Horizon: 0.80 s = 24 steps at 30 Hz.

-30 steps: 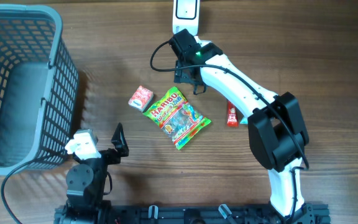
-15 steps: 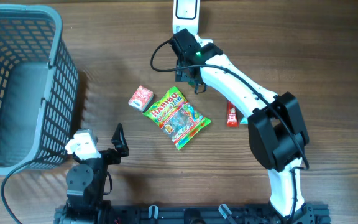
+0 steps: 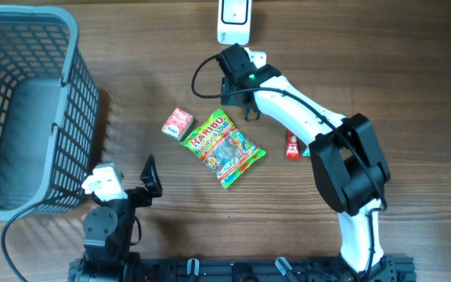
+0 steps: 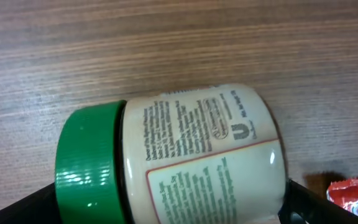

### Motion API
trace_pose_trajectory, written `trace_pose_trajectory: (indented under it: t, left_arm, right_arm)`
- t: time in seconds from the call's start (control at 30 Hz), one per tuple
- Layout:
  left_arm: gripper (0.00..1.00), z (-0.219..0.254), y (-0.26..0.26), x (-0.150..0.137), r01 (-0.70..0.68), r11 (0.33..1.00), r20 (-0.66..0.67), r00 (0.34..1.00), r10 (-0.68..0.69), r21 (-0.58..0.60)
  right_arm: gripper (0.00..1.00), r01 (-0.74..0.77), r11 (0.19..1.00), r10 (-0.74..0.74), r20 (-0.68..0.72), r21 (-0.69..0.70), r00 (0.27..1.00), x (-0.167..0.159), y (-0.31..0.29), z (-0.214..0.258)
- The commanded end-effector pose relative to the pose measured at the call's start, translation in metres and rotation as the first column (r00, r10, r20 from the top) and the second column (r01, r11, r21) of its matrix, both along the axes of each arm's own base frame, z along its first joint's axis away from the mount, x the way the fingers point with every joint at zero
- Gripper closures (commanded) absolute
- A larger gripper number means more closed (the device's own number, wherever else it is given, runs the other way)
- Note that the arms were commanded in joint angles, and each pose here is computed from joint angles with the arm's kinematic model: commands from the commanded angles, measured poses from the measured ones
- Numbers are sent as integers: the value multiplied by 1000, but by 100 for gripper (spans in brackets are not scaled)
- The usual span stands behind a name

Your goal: Scan the item barcode

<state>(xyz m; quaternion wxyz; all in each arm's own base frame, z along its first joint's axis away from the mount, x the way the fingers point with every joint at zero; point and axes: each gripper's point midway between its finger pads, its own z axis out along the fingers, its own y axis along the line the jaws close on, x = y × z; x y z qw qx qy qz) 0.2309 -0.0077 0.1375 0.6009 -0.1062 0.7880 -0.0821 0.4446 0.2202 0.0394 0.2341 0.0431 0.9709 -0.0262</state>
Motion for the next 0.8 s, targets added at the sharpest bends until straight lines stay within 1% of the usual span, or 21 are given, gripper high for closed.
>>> trace_pose_trajectory:
  t: [0.0, 0.1, 0.27, 0.4, 0.5, 0.53, 0.57, 0.6, 0.63, 0.7, 0.77]
  left_arm:
    - [0, -2, 0, 0, -3, 1000, -1, 1000, 3, -10]
    - [0, -2, 0, 0, -3, 1000, -1, 1000, 3, -10]
    - [0, -2, 0, 0, -3, 1000, -1, 1000, 3, -10]
    - [0, -2, 0, 0, -3, 1000, -1, 1000, 3, -10]
    - [0, -2, 0, 0, -3, 1000, -1, 1000, 3, -10]
    - [0, -2, 0, 0, -3, 1000, -1, 1000, 3, -10]
    - [0, -2, 0, 0, -3, 1000, -1, 1000, 3, -10]
    - [0, -2, 0, 0, -3, 1000, -1, 1000, 3, -10]
    - [0, -2, 0, 0, -3, 1000, -1, 1000, 3, -10]
    - [0, -2, 0, 0, -3, 1000, -1, 1000, 3, -10]
    - [0, -2, 0, 0, -3, 1000, -1, 1000, 3, -10]
  right_arm:
    - [0, -3, 1000, 2, -40, -23, 999, -2, -10, -20]
    - [0, -19, 1000, 18, -31, -19, 999, 6, -9, -30]
    - [0, -35, 999, 34, -77, -10, 996, 1, -5, -52]
    - [1, -43, 999, 46, -116, 25, 992, -6, 0, -56]
    - [0, -44, 999, 48, -114, 30, 992, -6, 1, -56]
    - [0, -64, 995, 72, -120, 70, 990, -6, 9, -57]
    - [7, -71, 995, 79, -119, 65, 990, -6, 9, -57]
    - [21, -80, 995, 88, -119, 63, 989, -6, 9, -57]
    - [28, -82, 995, 89, -119, 62, 989, -6, 9, -57]
    - [33, -84, 994, 91, -113, 63, 989, -4, 10, -56]
    - [33, -88, 994, 94, -111, 64, 989, -4, 10, -56]
